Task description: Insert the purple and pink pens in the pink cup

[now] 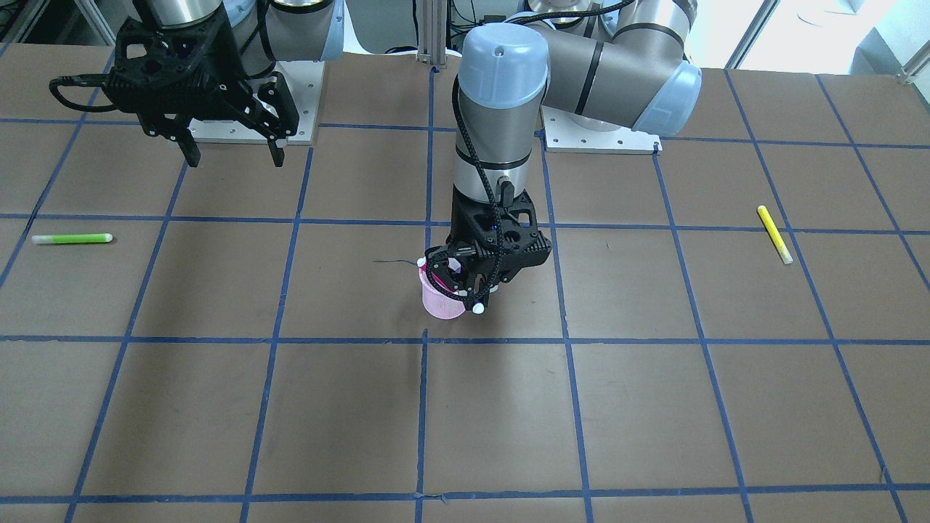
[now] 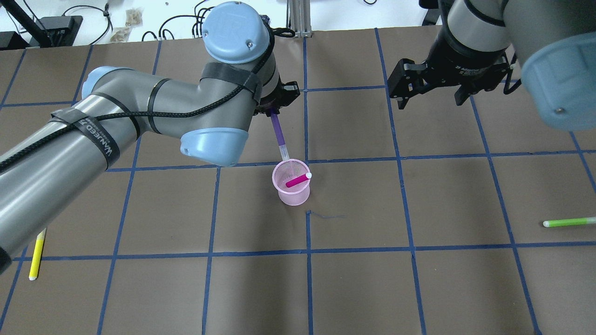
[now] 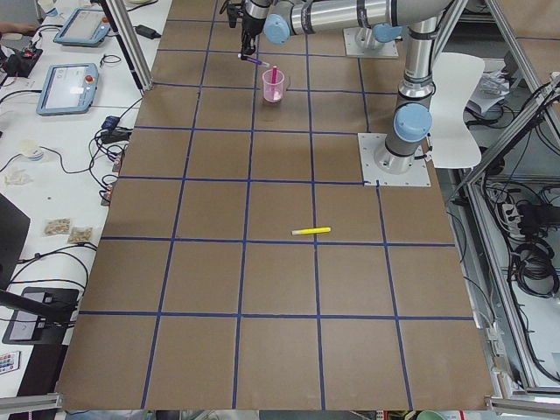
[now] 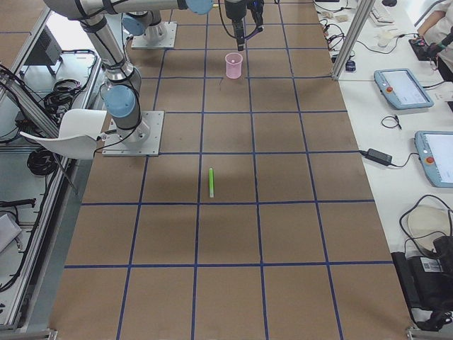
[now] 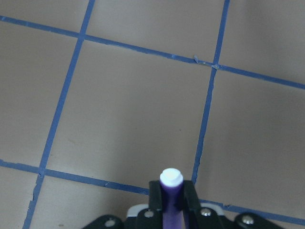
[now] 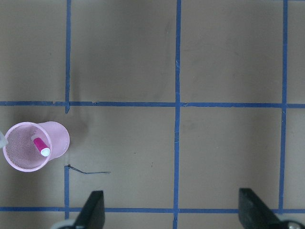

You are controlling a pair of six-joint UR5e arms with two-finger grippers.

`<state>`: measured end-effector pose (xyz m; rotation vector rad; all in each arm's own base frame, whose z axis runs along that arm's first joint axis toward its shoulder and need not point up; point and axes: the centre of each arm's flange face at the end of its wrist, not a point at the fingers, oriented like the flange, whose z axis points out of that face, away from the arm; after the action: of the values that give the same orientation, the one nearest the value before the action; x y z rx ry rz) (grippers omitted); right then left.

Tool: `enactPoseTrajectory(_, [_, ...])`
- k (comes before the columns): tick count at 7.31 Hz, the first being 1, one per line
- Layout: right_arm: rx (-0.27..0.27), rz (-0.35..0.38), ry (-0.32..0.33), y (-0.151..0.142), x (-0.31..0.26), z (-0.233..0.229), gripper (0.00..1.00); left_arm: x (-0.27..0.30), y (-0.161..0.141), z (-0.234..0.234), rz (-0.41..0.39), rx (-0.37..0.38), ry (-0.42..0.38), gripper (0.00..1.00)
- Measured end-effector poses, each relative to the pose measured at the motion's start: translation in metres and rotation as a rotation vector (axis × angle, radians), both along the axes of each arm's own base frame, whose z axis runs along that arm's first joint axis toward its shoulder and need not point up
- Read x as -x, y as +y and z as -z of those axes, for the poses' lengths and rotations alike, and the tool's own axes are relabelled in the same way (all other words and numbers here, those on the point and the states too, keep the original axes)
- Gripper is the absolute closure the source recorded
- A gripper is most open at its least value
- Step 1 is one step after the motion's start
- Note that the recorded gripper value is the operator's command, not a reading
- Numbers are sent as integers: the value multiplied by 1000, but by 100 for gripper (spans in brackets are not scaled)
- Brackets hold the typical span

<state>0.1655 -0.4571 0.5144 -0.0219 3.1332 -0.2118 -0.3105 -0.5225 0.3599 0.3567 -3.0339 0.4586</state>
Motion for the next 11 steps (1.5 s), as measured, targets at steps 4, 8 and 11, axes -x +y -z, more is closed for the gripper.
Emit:
enactPoseTrajectory(4, [-11,5,-4,1,0,4,0,5,18,36,10,-58,-16,100])
enactPoseTrajectory(8, [-15,3,-3,2,0,6,0,4,22,57,7,-88,-21,100])
enactPoseTrajectory(11, [-15,3,-2,2,0,6,0,6,19,60,9,-73,-11,100])
